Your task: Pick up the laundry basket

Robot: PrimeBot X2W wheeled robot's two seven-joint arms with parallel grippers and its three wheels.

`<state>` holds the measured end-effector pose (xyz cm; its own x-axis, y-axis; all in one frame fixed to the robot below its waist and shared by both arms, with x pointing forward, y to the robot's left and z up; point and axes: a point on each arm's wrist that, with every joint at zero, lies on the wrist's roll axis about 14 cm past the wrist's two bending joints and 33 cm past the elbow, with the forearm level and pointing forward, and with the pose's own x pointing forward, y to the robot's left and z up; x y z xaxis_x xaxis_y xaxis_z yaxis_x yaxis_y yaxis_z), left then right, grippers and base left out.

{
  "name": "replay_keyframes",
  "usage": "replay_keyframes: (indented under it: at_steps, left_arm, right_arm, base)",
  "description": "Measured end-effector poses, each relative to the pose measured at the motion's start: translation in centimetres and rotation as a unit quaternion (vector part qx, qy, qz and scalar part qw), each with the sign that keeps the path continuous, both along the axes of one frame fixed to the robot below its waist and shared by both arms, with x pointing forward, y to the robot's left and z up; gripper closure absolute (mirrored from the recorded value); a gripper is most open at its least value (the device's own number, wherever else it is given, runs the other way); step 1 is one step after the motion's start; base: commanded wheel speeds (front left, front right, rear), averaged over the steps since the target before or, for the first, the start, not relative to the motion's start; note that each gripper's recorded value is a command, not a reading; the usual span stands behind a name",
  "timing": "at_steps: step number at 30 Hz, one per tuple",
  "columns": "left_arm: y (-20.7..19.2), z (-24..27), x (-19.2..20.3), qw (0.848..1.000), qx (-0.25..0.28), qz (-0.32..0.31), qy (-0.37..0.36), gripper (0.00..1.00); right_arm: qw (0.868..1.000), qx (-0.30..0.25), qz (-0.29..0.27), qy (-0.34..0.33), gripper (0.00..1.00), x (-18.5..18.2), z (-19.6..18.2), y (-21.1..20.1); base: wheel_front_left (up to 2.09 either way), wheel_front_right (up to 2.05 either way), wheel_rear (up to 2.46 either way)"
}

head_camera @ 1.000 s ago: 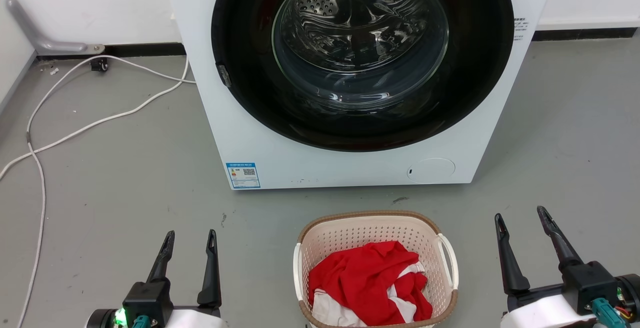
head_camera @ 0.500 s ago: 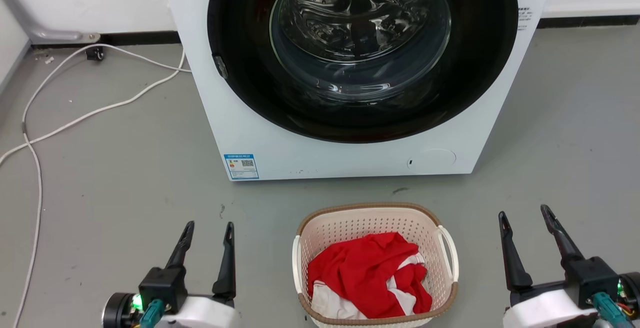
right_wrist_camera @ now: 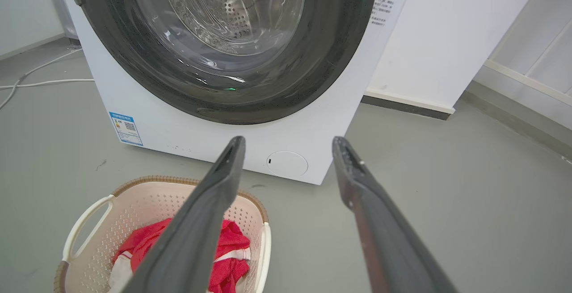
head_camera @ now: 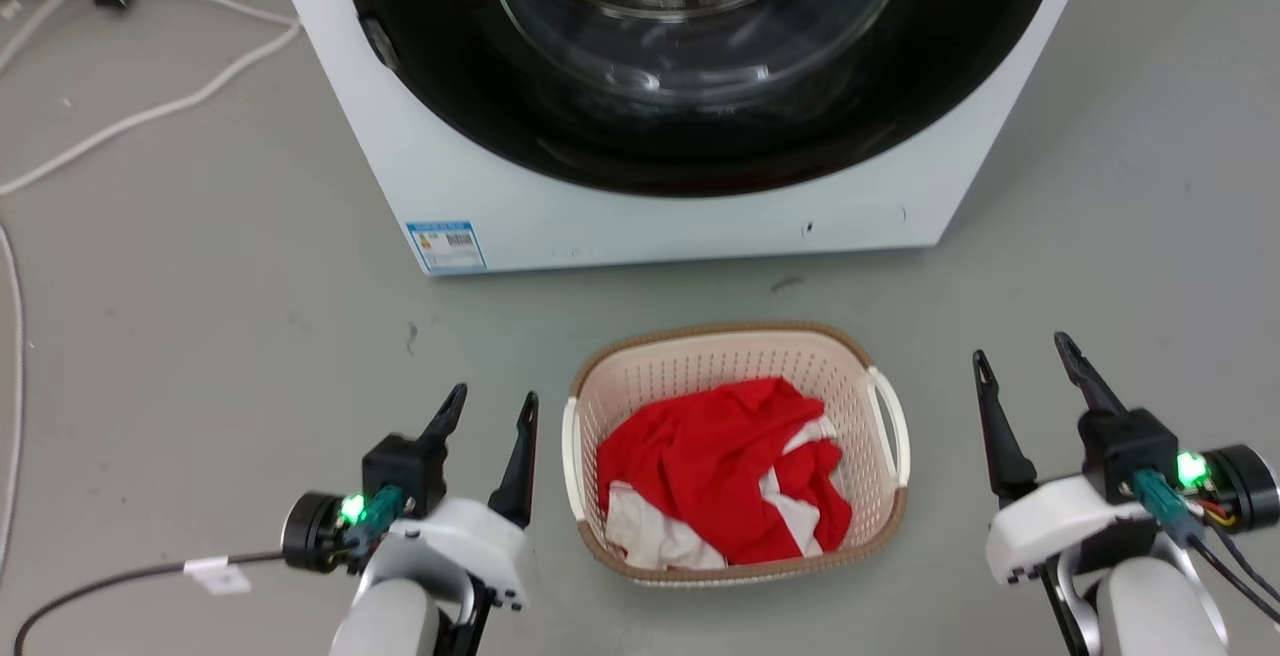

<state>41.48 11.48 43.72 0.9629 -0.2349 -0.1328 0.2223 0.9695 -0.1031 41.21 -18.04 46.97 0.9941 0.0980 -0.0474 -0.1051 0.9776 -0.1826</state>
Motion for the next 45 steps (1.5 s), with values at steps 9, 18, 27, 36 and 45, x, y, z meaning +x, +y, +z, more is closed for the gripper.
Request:
replay_keyframes:
  at_steps: [9,18,27,36,45]
  left_arm:
    - [-1.8,-6.2,3.5,0.995,0.011,-0.034,0.089,0.0]
    - [-2.7,-12.4,5.5,0.984,0.031,-0.058,0.168,0.0]
    - [-2.5,-18.0,6.7,0.969,0.044,-0.066,0.236,0.0]
    - [-2.2,-22.8,6.8,0.953,0.046,-0.065,0.291,0.0]
    - [-2.9,-25.9,6.7,0.943,0.041,-0.079,0.319,0.0]
  right_arm:
    - [0.995,-0.036,0.008,0.096,0.0,3.2,-6.6,-0.2]
    - [0.978,-0.068,0.027,0.195,0.0,5.1,-13.6,-0.5]
    - [0.957,-0.086,0.037,0.273,0.0,6.7,-19.8,-1.3]
    - [0.935,-0.089,0.052,0.338,0.0,6.8,-25.3,-0.8]
    - [0.919,-0.092,0.059,0.379,0.0,6.7,-29.2,-0.6]
  base:
    - [0.0,0.0,0.0]
    - [0.0,0.0,0.0]
    - [0.0,0.0,0.0]
    - [0.0,0.0,0.0]
    - [0.0,0.0,0.0]
